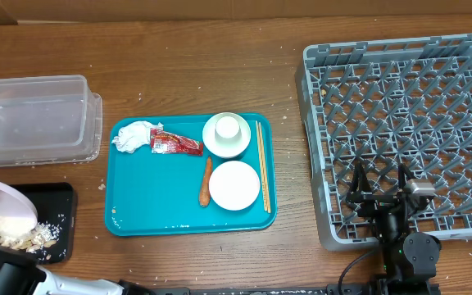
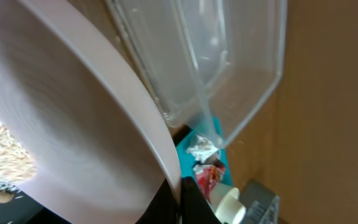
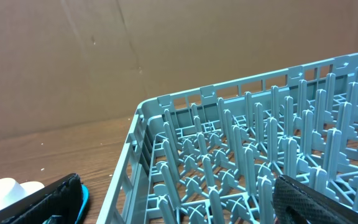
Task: Sort waste into correct bins and load items into the dishwasher
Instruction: 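Tilt the plate over the black tray to dump the rice scraps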
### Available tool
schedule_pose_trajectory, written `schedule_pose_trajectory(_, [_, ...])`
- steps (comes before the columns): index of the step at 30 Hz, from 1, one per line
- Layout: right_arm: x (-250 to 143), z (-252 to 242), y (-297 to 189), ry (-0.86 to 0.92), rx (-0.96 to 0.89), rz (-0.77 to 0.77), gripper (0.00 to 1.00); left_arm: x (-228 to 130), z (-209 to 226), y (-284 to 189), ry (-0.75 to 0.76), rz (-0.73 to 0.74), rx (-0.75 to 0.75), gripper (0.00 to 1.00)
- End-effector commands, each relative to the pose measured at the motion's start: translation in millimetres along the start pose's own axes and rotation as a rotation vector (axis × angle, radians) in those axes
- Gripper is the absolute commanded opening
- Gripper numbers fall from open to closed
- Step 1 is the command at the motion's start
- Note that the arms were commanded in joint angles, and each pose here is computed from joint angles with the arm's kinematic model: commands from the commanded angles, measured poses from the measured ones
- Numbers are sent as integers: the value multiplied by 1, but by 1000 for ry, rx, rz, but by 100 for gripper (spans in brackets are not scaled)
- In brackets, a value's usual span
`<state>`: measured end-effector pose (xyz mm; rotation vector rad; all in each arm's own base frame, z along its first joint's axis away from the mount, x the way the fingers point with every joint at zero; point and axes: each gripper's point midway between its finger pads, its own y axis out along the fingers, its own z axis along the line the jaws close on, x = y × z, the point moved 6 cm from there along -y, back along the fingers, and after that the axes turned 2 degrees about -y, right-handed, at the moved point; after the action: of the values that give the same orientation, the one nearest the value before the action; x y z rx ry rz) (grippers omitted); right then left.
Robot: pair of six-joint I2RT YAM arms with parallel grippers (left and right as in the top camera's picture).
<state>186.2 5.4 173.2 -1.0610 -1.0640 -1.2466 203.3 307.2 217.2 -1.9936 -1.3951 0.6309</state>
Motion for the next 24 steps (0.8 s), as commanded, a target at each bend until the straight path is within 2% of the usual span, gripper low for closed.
schedule_pose_trajectory(1, [-2,-2,0,-4,-8,-5,100,-1,-11,-9,84,-18,-144,4])
schedule_pose_trajectory(7, [-2,-2,0,-4,-8,-5,100,-4,-10,-12,83,-11,-157,4])
schedule_pose_trajectory(9, [-2,-2,0,-4,-8,-5,100,-4,-11,-14,128,-18,-178,4])
schedule_pose_trajectory(11, [-2,-2,0,-4,-8,-5,100,0,-3,-15,77,-32,-135,4])
schedule_pose_trajectory(14, [-2,-2,0,-4,-8,-5,100,-2,-11,-23,93,-40,-257,4])
schedule_pose_trajectory(22, [-2,-2,0,-4,-8,-5,100,-5,-9,-35,58,-52,-322,4])
schedule_pose_trajectory(24, [-2,-2,0,-4,-8,-5,100,-4,-10,-35,124,-66,-331,4])
